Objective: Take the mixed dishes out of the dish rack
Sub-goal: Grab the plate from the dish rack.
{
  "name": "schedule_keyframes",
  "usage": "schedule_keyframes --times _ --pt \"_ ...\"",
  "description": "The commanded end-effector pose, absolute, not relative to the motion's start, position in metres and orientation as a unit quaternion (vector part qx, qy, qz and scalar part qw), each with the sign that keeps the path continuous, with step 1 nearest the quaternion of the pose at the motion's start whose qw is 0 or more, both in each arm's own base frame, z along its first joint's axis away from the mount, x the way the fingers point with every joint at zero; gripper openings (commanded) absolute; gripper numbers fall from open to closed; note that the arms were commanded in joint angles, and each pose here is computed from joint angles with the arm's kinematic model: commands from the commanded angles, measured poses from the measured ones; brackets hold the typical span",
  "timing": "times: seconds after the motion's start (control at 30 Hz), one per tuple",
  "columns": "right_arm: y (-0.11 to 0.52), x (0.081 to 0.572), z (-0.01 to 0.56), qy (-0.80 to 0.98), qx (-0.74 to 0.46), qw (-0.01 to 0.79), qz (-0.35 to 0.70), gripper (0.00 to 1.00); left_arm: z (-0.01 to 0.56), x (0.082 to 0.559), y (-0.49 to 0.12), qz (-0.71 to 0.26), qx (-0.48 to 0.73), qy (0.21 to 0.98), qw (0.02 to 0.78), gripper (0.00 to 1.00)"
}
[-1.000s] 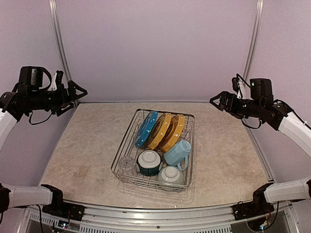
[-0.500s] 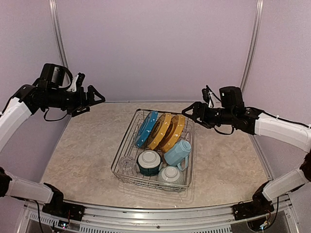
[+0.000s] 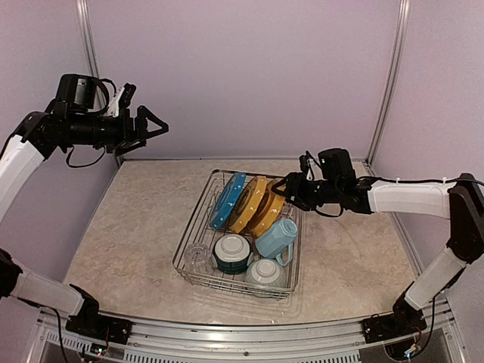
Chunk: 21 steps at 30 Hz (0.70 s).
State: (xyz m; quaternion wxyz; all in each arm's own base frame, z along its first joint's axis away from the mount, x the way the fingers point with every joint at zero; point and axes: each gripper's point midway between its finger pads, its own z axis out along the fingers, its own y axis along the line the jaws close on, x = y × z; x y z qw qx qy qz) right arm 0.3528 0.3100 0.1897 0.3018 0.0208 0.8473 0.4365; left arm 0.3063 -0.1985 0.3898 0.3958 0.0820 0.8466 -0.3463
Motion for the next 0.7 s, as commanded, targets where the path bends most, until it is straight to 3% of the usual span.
schedule_keyframes --times 0.0,0.67 --pt "0.329 0.355 0.198 0.837 0.015 0.305 0.454 0.59 0.398 0.304 -0.201 -0.339 0.111 0.841 0.407 0.99" --pt "0.357 0.362 0.190 0.866 0.026 0.308 0.393 0.22 0.359 0.318 -0.189 -0.278 0.120 0.854 0.422 0.99"
